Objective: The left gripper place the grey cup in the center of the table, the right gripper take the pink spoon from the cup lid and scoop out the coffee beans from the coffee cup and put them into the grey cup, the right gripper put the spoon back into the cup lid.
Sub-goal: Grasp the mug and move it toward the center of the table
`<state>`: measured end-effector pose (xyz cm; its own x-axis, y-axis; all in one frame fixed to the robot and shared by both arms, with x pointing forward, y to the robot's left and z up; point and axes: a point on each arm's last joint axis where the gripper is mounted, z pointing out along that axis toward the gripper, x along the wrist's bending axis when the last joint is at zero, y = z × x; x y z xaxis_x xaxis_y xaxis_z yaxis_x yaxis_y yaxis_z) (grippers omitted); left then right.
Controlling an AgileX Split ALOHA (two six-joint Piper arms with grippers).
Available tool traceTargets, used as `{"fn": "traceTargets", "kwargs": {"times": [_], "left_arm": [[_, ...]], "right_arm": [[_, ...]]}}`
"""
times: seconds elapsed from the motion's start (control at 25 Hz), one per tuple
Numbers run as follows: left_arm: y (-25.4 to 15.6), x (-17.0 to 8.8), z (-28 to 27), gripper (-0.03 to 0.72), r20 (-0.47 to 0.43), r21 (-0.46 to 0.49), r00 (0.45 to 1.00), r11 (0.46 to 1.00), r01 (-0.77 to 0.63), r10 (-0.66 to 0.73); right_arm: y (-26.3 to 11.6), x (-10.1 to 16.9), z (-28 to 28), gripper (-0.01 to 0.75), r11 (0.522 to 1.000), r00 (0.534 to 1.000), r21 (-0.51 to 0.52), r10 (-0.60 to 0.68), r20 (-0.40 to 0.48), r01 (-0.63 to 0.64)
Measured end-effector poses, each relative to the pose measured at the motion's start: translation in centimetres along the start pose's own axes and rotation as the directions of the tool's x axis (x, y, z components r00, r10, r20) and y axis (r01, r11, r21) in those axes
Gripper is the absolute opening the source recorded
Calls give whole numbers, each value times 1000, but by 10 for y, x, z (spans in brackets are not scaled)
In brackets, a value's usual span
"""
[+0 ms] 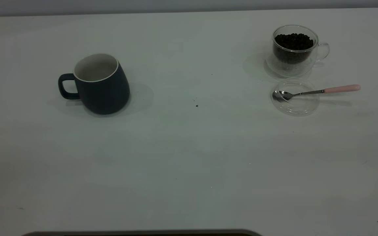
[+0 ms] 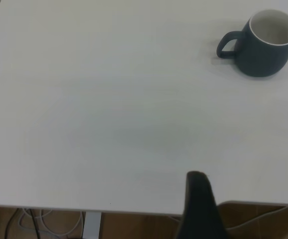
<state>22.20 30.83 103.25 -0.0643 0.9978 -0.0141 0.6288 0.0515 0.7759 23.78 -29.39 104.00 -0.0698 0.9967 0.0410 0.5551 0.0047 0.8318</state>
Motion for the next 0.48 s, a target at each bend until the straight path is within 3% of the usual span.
{"fn": "traceTargets", "kwargs": {"times": [0.2,0.36,0.48], "left_arm": [[0,0,1,567,3,13,1000,1000,4,-4],[16,-4,9,567,10,136,1000,991,1,-2],[38,-7,26,567,9,179,1000,984,-6,5]], "right_arm": [[0,0,0,557,1000,1000,0,0,0,0],[0,0,0,557,1000,1000,0,0,0,0],[0,0,0,557,1000,1000,0,0,0,0]]}}
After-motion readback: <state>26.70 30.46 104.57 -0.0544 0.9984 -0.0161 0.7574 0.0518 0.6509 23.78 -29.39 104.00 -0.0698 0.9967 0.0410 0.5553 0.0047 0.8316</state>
